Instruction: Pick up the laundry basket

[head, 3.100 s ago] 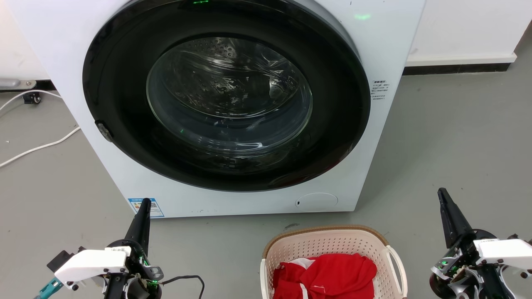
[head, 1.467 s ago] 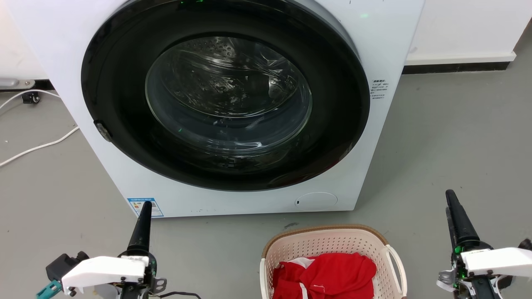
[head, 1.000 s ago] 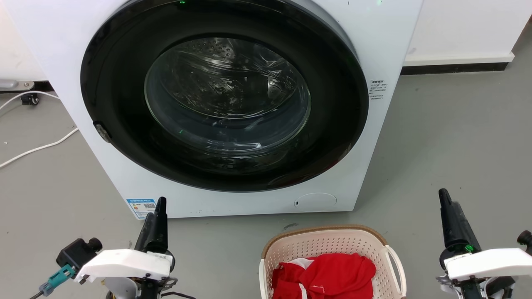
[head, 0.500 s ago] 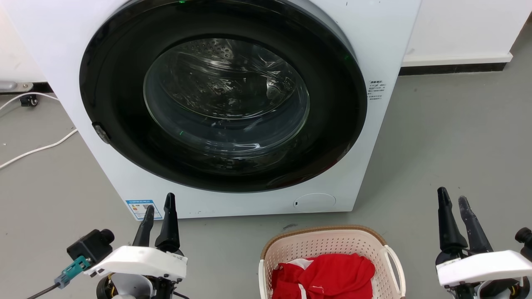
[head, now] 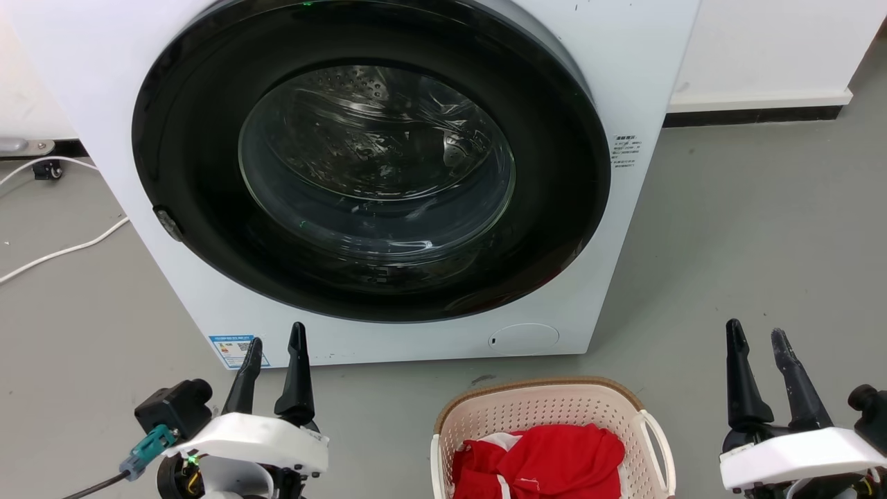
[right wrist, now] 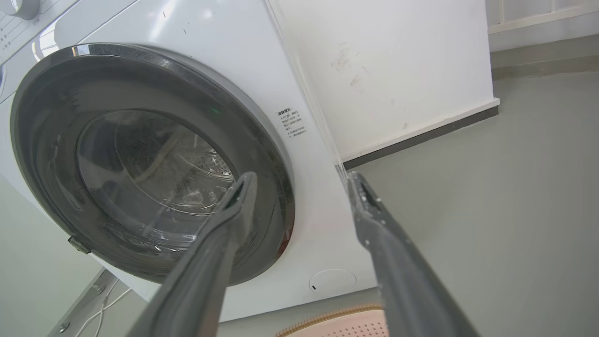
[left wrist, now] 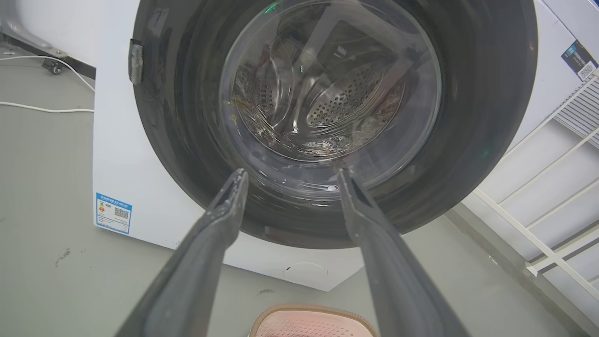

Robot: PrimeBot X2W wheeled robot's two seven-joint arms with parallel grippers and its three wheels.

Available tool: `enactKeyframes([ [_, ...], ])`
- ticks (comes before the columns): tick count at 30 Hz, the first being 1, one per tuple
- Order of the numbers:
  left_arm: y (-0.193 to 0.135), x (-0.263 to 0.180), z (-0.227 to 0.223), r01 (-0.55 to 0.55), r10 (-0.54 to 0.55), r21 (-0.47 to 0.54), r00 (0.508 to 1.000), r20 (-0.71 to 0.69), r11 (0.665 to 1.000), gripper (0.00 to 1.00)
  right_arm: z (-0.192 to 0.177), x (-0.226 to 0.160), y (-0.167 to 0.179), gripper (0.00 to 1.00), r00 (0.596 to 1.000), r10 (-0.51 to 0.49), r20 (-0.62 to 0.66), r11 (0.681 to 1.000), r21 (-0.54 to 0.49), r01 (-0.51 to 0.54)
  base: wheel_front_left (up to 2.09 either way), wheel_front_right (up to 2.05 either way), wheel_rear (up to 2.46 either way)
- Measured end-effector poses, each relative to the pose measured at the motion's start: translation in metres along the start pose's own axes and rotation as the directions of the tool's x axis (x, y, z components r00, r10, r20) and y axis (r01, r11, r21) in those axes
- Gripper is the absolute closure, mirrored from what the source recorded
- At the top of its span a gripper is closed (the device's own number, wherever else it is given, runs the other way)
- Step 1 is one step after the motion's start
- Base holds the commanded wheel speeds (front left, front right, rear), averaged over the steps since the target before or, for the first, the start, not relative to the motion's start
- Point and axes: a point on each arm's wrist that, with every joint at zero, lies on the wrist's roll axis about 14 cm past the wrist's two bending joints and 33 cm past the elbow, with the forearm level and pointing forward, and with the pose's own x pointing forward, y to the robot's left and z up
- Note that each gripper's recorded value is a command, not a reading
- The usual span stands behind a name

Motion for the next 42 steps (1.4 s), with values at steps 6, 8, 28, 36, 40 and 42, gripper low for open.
enactKeyframes([
  [6,-0.002,-0.001,-0.001,0.008,-0.009,0.066,1.0,0.006,0.998,0.0,0.002,-0.001,0.004,0.0,1.0,0.018,0.009,0.997,-0.072,-0.018,0.0,0.0,0.0],
  [8,-0.002,-0.002,-0.001,0.01,-0.011,0.087,1.0,0.007,0.996,0.0,0.002,-0.002,0.005,0.0,1.0,0.021,0.01,0.996,-0.091,-0.02,0.0,0.0,0.0],
  [28,-0.013,-0.003,-0.006,0.053,-0.059,0.262,0.998,0.017,0.964,0.0,0.013,-0.007,0.007,0.0,0.997,0.051,0.052,0.963,-0.267,-0.035,0.0,0.0,0.0],
  [36,-0.016,-0.004,-0.005,0.066,-0.078,0.316,0.997,0.024,0.946,0.0,0.013,-0.01,0.007,0.0,0.997,0.056,0.056,0.951,-0.309,-0.037,0.0,0.0,0.0],
  [40,-0.017,-0.006,-0.006,0.07,-0.084,0.338,0.996,0.026,0.939,0.0,0.014,-0.011,0.008,0.0,0.996,0.062,0.062,0.946,-0.322,-0.039,0.0,0.0,0.0],
  [42,-0.017,-0.006,-0.007,0.073,-0.086,0.348,0.996,0.023,0.935,0.0,0.015,-0.011,0.008,0.0,0.996,0.066,0.065,0.944,-0.329,-0.041,0.0,0.0,0.0],
])
